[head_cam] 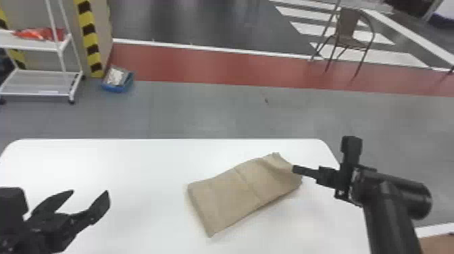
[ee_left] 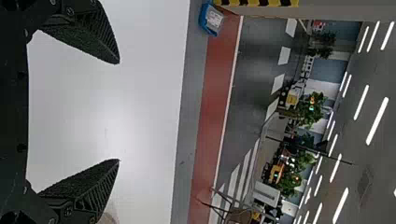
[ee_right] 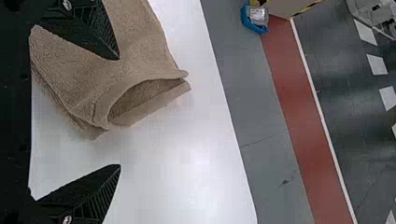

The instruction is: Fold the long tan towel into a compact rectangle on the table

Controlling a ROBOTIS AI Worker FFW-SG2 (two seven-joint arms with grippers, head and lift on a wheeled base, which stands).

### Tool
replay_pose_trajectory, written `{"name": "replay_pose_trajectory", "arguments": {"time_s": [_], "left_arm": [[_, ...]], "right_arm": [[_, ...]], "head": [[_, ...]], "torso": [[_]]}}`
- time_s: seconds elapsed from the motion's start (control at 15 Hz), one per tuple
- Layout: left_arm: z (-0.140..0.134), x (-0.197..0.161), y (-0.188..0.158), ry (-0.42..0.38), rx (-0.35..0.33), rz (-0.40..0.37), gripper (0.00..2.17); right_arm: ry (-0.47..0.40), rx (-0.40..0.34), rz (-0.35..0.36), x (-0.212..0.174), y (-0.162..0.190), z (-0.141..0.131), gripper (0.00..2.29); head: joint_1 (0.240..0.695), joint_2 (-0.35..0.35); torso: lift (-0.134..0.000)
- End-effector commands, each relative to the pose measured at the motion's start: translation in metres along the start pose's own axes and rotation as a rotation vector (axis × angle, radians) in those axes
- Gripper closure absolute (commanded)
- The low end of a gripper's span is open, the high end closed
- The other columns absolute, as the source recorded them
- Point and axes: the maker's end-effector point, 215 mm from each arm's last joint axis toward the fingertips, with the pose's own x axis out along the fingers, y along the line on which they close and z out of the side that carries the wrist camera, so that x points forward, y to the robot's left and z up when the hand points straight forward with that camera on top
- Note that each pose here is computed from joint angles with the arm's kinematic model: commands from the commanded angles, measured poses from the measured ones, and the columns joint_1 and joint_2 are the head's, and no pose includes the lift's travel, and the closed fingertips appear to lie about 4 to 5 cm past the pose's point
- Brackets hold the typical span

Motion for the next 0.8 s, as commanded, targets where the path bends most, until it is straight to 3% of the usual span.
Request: {"name": "replay_pose_trajectory", "arguments": {"time_s": [0.0,0.73], "left_arm": [[-0.001,0.000,0.001,0.003,0.002,0.000,0.14],[-0.004,-0.004,0.005,0.002,-0.001,-0.001,0.14]], "right_arm": [[-0.039,-0.053,-0.011,0.007,-0.006,0.013,0.06],[0.191,-0.135,-0.103,0.017,-0.003,-0.014,0.06]], "head": [[0.695,-0.261],[0.695,-0.254]], "torso": [[0.000],[0.000]]}}
